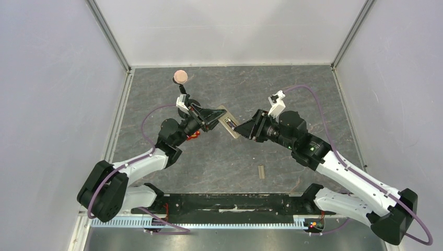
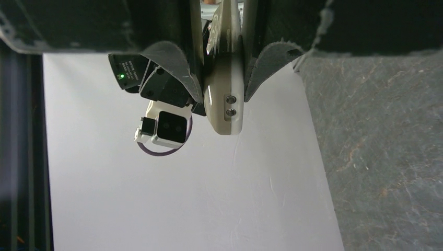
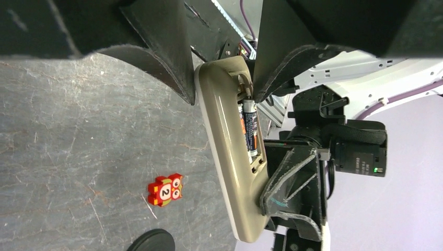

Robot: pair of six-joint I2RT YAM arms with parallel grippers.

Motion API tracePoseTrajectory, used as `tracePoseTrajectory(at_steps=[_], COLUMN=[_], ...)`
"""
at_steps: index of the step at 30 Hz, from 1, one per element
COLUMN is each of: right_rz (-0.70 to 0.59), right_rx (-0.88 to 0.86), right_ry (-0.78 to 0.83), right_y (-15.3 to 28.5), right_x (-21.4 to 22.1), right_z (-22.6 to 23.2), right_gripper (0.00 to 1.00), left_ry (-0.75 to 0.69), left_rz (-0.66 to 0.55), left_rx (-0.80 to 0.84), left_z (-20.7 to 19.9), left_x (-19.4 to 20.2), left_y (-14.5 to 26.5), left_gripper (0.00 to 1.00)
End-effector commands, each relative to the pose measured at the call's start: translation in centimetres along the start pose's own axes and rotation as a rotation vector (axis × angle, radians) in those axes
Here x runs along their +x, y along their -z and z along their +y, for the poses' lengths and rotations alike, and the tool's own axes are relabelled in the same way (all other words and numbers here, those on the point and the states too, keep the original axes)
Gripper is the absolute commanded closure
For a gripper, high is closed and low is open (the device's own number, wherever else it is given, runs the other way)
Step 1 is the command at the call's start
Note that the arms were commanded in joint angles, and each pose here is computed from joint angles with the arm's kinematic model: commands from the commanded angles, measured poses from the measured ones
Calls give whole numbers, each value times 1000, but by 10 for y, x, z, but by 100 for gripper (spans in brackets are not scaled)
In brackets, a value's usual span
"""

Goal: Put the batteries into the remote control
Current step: Load the battery into the remote control.

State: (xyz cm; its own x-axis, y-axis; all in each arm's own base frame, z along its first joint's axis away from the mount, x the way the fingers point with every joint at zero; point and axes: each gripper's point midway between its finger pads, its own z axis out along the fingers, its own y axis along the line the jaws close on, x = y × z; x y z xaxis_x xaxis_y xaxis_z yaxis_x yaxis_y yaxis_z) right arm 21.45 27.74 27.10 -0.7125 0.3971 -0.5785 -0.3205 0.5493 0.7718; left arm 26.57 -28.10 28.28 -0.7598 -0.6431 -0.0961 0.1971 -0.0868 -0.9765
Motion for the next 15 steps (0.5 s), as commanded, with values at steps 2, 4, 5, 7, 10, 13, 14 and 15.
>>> tracePoseTrajectory(at_steps=[2,4,5,7,10,13,14,15], right_rz=[52,64,69,72,78,86,82,75], right_rx=[102,116,122,129,142,134,128,122], right_ry=[-4,-4,-5,-8,-17,-27,-28,-30], right_y=[-10,-11,-12,-13,-15,-15,-14,-12], right_x=[12,15,16,17,19,20,19,17], right_z=[-23,-26,-28,-30,-33,-30,-28,-26], right_gripper=[55,56,57,58,60,59,57,55], left_ry=[-97,-104,-106,-114,-147,-200,-222,-245], left_rz=[97,103,106,114,132,138,136,129], left_rx=[180,183,185,186,193,169,155,142], left_z=[-57,-58,-58,-58,-58,-52,-48,-45], left_x=[25,26,27,29,33,34,34,33], left_y=[3,3,3,3,3,4,4,4], left_gripper=[98,98,98,98,98,98,98,98])
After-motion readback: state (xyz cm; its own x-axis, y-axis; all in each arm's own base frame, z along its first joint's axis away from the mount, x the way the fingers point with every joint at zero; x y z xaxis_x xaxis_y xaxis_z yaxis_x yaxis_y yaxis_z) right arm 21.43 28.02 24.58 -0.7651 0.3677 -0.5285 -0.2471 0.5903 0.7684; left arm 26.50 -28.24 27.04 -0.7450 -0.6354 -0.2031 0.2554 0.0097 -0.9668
